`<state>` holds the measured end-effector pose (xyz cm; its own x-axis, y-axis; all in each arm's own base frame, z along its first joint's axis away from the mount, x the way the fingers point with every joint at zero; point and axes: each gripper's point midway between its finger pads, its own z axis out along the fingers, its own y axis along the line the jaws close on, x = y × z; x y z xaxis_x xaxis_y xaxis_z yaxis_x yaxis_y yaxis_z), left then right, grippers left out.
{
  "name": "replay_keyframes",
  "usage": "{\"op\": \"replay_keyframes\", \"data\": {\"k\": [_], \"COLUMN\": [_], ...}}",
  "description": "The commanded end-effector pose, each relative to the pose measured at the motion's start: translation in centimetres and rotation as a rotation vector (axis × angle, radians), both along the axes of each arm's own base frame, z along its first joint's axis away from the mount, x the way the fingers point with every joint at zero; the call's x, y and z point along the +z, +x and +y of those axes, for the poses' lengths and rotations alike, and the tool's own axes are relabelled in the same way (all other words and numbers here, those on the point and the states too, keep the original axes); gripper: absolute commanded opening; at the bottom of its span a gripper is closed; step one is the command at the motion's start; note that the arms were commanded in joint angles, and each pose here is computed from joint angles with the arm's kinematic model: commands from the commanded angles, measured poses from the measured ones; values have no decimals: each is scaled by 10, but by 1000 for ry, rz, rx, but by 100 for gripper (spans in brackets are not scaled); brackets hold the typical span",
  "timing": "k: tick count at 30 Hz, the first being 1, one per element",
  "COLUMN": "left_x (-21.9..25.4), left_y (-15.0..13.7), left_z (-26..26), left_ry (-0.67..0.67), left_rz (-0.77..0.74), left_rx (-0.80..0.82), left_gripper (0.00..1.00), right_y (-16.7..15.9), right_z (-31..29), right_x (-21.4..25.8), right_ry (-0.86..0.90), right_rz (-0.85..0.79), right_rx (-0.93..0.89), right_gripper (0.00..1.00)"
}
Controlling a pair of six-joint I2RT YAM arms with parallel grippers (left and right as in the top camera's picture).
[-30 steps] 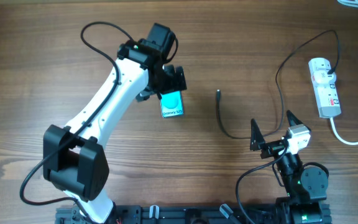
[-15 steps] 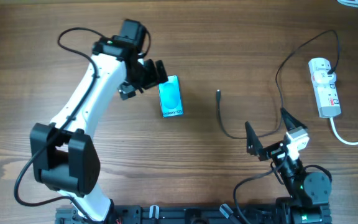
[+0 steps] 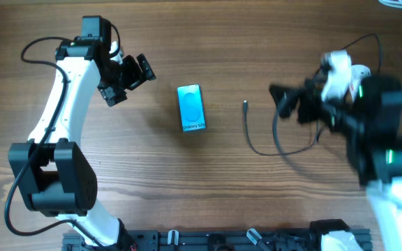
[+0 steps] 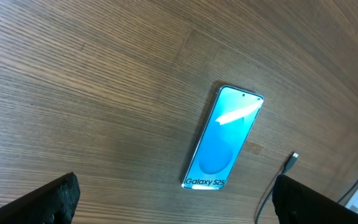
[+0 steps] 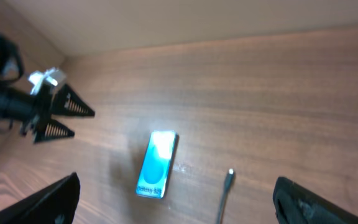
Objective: Plug charger to phone and switch on socket
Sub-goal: 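Move the right gripper toward the phone beside the left gripper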
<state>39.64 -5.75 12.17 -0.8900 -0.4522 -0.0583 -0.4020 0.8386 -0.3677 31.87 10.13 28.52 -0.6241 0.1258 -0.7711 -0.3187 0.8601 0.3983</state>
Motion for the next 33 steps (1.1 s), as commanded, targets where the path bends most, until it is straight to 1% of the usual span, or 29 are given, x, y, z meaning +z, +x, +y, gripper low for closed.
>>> {"op": "replay_keyframes", "data": {"k": [1,3,5,7,10,15,18,20,24,29,33], "left_x": [3,1,-3,-10,-18,-40,-66,-78,-100,-119,-139], "left_y": [-4,-6,-12,-21,-27,-20,-16,-15,-11,-12,-15], "left_z": [-1,-2,-8,-18,-37,-84,-119,-127,-120,-129,-138], "left_ry": [4,5,5,8,73,155,156,164,254,258,264], "left_rz": [-11,-3,16,44,57,23,11,13,21,35,52], "left_rx": [-44,-47,-62,-89,-140,-180,-258,-277,-277,-297,-314], "left_gripper": [100,100,100,96,95,99,100,100,100,100,100], "right_y": [39,50,54,60,67,60,54,53,50,47,37], "right_z": [18,32,40,36,27,26,24,21,21,22,39], "right_x": [-1,-22,-50,-80,-119,-157,-182,-193,-216,-239,-242], "right_ry": [96,162,188,162,110,51,34,36,35,43,128], "right_rz": [136,229,327,409,505,590,666,703,761,736,716], "right_rx": [37,92,131,98,42,97,109,101,100,105,186], "right_gripper": [100,100,99,99,100,100,100,100,100,100,100]}}
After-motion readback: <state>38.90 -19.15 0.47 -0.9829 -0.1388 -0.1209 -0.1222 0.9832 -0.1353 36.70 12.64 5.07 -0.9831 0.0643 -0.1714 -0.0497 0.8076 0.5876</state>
